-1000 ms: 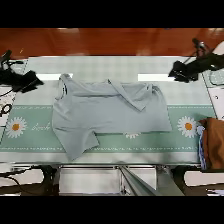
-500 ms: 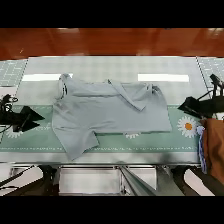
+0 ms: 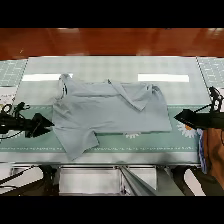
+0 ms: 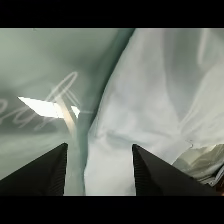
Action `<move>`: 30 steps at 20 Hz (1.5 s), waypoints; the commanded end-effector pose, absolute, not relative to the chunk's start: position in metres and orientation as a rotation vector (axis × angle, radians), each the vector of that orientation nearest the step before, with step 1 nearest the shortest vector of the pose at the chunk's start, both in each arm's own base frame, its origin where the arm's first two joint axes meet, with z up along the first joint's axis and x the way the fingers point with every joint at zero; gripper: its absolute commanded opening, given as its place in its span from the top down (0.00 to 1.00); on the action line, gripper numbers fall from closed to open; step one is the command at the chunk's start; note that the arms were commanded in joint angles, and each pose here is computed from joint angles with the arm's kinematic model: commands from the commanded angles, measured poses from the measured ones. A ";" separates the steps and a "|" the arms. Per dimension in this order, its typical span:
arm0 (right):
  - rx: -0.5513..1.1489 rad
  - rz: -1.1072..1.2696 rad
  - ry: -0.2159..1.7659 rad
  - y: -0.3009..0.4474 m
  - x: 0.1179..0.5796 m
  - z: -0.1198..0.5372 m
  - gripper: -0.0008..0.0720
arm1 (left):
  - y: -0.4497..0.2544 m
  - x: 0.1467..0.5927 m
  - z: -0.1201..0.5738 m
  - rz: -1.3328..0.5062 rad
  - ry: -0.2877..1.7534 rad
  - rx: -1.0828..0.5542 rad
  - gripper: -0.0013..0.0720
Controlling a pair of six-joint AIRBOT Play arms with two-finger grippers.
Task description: Fold the shirts.
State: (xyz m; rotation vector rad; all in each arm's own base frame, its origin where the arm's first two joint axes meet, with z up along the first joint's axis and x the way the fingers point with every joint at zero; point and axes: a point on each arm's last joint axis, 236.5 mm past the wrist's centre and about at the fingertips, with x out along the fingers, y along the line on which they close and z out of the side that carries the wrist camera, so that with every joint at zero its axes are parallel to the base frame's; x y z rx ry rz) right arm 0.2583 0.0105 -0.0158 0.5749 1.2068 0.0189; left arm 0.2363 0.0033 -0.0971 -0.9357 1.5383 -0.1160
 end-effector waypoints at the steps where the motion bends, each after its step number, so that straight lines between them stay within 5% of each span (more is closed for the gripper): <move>1: 0.610 0.033 1.173 0.016 0.264 -0.011 0.43 | -0.013 0.243 -0.112 -0.140 1.563 -0.880 0.30; 5: 0.617 0.037 1.166 0.017 0.266 -0.010 0.43 | -0.034 0.244 -0.122 -0.183 1.611 -0.811 0.30; 6: 0.611 0.041 1.165 0.017 0.266 -0.010 0.43 | -0.037 0.244 -0.123 -0.193 1.618 -0.799 0.41; 7: 0.601 0.038 1.168 0.015 0.265 -0.010 0.43 | -0.039 0.243 -0.123 -0.199 1.624 -0.793 0.77; 8: 0.582 0.019 1.177 0.010 0.262 -0.013 0.43 | -0.040 0.243 -0.122 -0.198 1.625 -0.796 0.95; 12: 0.583 -0.225 1.281 -0.045 0.226 -0.038 0.43 | -0.043 0.238 -0.119 -0.215 1.647 -0.806 0.95; 18: 0.747 -0.107 1.447 0.001 0.184 -0.083 0.43 | -0.043 0.238 -0.119 -0.214 1.645 -0.806 0.95; 30: 0.907 0.066 1.412 0.038 0.278 -0.112 0.45 | -0.043 0.239 -0.119 -0.213 1.644 -0.806 0.95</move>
